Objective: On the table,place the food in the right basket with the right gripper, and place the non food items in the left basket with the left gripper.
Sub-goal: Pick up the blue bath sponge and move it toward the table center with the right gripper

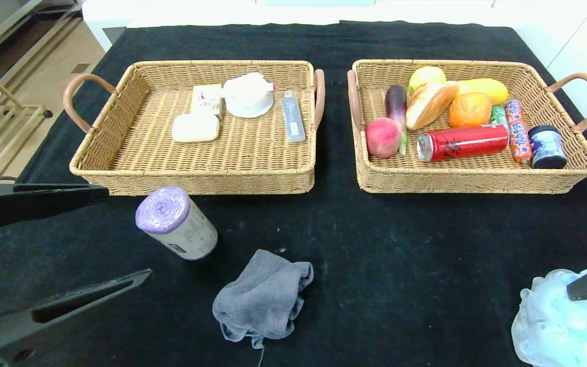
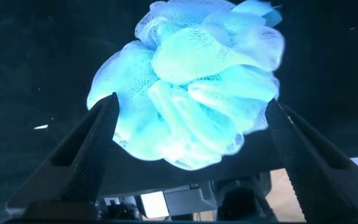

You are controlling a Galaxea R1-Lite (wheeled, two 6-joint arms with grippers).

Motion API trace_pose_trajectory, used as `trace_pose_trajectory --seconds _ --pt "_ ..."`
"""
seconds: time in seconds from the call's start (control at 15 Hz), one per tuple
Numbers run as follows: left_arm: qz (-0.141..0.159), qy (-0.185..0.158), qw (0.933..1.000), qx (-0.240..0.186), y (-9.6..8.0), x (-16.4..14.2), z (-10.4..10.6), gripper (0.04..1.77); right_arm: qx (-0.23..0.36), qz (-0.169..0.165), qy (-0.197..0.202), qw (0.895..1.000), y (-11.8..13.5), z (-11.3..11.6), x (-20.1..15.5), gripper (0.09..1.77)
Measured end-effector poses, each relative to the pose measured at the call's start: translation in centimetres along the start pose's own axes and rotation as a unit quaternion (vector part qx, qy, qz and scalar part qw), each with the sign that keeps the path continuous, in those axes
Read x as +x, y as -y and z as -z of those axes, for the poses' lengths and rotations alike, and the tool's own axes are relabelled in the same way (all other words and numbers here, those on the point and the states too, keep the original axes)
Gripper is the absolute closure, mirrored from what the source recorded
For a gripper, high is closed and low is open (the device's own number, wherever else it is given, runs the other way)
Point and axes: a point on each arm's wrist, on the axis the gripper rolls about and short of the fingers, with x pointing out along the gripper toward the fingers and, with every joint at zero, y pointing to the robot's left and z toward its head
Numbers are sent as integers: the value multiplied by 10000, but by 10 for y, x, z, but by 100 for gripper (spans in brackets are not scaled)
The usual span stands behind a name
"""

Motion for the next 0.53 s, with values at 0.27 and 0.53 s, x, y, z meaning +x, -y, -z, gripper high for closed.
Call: trace_pose_trajectory --seconds 0.27,0.53 --pt "3 -9 10000 -5 0 0 1 9 58 -101 -68 9999 -1 6 29 15" --pt "3 -9 10000 -5 0 0 1 9 94 -115 -189 9997 0 11 53 15"
